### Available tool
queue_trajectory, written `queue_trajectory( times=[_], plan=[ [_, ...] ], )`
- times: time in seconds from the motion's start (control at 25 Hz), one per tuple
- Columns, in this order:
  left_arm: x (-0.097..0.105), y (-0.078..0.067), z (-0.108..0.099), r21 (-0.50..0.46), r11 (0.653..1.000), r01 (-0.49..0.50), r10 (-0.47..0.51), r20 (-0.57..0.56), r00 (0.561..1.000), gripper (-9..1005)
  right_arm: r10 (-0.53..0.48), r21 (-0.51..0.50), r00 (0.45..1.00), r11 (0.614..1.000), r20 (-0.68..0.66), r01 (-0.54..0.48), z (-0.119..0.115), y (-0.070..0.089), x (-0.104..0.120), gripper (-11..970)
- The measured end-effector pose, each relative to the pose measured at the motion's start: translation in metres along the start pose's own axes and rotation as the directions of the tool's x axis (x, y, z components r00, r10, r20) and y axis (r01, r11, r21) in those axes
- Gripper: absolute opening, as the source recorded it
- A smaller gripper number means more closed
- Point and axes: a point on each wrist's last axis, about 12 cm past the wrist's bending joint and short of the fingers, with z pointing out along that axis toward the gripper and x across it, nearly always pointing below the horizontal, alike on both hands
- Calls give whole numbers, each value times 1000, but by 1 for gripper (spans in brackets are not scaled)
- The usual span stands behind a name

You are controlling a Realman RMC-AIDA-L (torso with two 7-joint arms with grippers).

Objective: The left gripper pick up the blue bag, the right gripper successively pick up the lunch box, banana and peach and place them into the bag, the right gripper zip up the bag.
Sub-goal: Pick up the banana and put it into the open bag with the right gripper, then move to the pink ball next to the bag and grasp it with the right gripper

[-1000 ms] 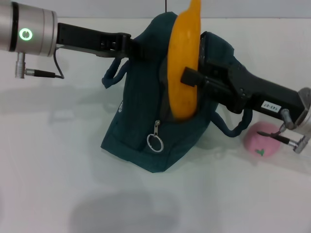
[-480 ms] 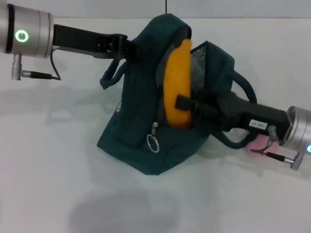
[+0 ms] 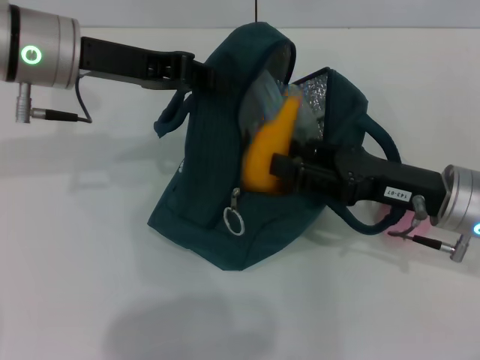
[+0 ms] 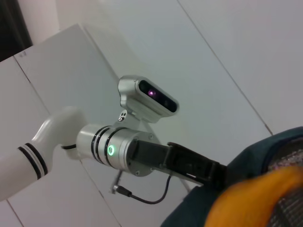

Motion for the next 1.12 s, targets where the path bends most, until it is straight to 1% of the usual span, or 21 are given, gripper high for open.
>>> queue_trajectory(
  times=[0.32,0.44,0.52,0.56,0.6,0.64,0.72,0.76,0.8,0.84,0.88,0.92,0.96,1.04,1.12],
  plan=[
    [1,0,1,2,1000,3,-2,-2,1000,47,49,-12,997,999,-65,-50,4,-6,-12,603],
    [3,1,0,-1,1000,9,-9,-2,1000,47,26,6,1000,1000,3,-26,-7,-8,-19,733],
    [4,3,-1,-3,1000,13,-13,-2,1000,47,-39,-12,995,999,89,40,-25,-3,-28,819],
    [4,3,-2,-4,1000,13,-13,-2,1000,47,-67,-18,991,997,117,70,-32,-1,-32,826],
    [4,3,-2,-5,1000,13,-13,-1,1000,47,-139,-39,974,988,179,149,-49,6,-40,832],
    [5,4,-3,-7,1000,15,-15,0,1000,47,-190,-47,957,978,219,205,-60,11,-45,839],
    [7,5,-4,-11,1000,20,-20,2,1000,47,-304,-49,903,941,304,334,-89,24,-55,852],
    [8,6,-5,-13,1000,23,-23,2,1000,47,-361,-33,871,919,334,393,-106,30,-61,859],
    [8,7,-6,-14,1000,25,-24,3,1000,47,-398,-21,853,903,338,429,-118,35,-65,859],
    [9,7,-6,-16,999,27,-27,3,1000,47,-435,-16,838,885,328,465,-129,40,-70,859],
    [10,8,-7,-19,999,31,-31,4,1000,47,-459,-13,836,875,301,485,-137,44,-73,860],
    [11,9,-8,-21,999,34,-34,5,999,47,-493,-13,838,860,236,510,-143,49,-80,860],
    [13,11,-9,-25,999,38,-38,6,999,47,-497,-8,843,860,204,509,-146,51,-81,860],
    [14,11,-10,-27,999,40,-39,7,999,47,-521,43,853,853,-5,521,-150,57,-93,860],
    [14,11,-10,-28,999,37,-37,7,999,47,-504,112,838,839,-208,532,-146,60,-100,860]
  ],
)
